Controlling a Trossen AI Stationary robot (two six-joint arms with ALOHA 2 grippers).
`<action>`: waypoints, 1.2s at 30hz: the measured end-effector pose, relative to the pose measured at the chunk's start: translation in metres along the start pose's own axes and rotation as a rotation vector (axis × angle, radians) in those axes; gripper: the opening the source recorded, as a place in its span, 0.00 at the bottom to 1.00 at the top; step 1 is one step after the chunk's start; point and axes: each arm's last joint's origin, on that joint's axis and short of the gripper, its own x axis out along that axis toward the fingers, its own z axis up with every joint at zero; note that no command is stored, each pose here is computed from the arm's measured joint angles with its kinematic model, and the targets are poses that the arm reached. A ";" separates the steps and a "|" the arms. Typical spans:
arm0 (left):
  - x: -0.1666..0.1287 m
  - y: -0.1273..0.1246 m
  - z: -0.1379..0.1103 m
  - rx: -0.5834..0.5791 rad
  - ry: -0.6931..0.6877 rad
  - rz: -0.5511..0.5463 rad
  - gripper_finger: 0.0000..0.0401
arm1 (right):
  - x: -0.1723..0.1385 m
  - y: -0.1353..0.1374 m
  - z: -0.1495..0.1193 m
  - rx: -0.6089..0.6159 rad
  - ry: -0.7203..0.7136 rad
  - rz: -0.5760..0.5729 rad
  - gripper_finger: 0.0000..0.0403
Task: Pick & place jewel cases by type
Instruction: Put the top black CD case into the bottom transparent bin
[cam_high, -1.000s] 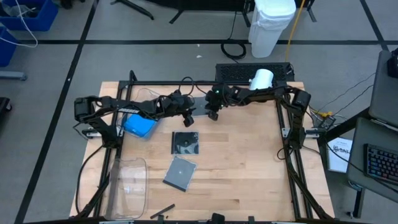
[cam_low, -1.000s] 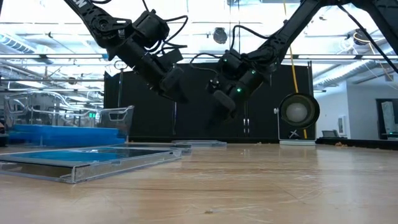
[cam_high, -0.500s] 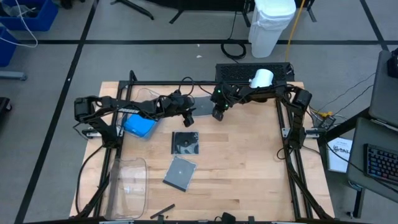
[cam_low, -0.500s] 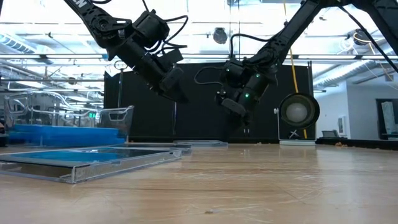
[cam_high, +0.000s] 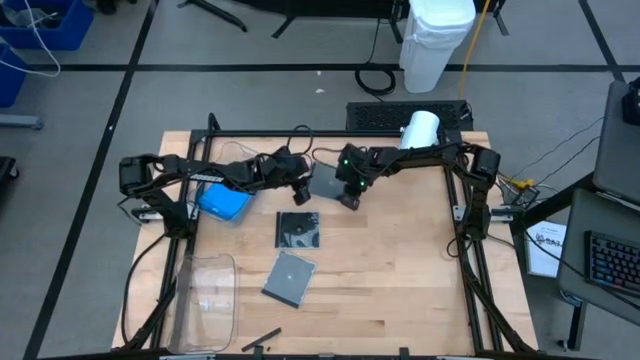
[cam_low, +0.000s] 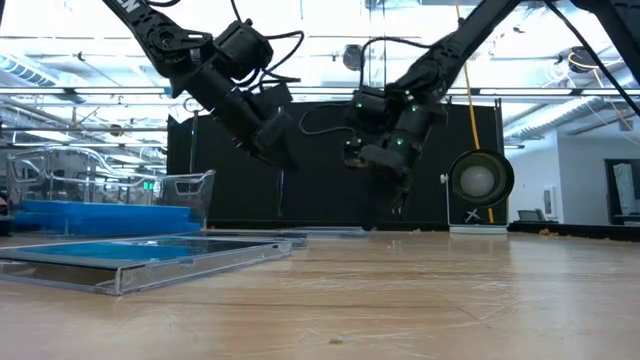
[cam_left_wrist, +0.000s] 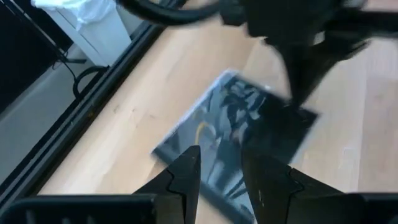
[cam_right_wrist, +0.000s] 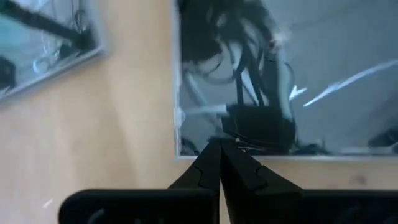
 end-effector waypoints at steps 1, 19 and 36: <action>0.000 0.000 -0.001 0.003 0.015 -0.001 0.30 | 0.001 0.004 -0.004 0.004 0.037 0.003 0.00; -0.003 -0.016 -0.008 0.202 0.044 -0.298 0.30 | -0.003 0.101 -0.040 -0.167 0.284 0.029 0.00; 0.044 -0.087 -0.028 0.473 0.017 -0.456 0.30 | -0.060 0.140 -0.081 -0.282 -0.071 -0.076 0.00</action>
